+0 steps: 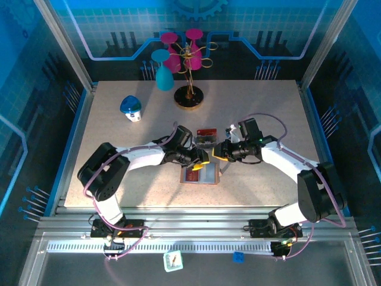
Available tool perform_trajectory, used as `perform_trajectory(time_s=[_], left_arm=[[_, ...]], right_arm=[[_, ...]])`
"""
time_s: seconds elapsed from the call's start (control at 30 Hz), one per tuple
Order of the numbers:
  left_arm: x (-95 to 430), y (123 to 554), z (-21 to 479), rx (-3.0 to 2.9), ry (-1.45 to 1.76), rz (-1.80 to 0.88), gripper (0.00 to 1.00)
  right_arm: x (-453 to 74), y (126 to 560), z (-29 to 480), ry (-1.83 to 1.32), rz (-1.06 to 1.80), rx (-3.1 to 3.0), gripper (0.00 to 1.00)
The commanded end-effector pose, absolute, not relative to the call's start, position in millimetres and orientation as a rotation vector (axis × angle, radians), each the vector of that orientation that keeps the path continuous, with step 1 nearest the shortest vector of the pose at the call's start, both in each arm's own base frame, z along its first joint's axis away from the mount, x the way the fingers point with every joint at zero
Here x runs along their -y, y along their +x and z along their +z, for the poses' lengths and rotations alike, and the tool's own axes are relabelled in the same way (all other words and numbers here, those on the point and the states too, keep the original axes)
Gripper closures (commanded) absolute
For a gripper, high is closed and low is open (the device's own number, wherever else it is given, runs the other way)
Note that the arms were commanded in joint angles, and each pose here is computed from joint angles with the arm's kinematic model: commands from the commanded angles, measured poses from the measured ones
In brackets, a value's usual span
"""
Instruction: Take the credit cards out of the card holder
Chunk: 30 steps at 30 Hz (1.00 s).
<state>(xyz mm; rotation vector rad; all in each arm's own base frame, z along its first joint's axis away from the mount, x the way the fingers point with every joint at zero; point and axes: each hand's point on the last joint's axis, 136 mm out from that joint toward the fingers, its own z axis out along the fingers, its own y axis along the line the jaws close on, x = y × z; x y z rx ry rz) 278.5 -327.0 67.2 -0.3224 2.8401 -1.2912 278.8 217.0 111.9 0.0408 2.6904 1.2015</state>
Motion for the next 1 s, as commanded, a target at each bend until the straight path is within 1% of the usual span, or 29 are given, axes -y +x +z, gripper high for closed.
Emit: perform_trajectory(time_s=[0.0,0.2,0.37,0.97], left_arm=[[340.1,276.5,71.7,-2.846,-0.238,-1.332,0.55],[345.1,275.1,61.4,-2.892,-0.189,-1.255,0.48],[349.0,275.9,54.3,-2.907,-0.187,-1.246,0.46],[352.5,274.6,32.0,-2.943,-0.252,-1.252,0.46]], right_arm=[[-207.1,277.0,112.1,0.074,1.174,-2.690,0.68],[-203.6,277.1,111.7,0.093,1.172,-2.681,0.67],[-202.9,277.8,112.3,0.096,1.176,-2.675,0.67],[-200.2,277.9,113.0,0.109,1.183,-2.668,0.67]])
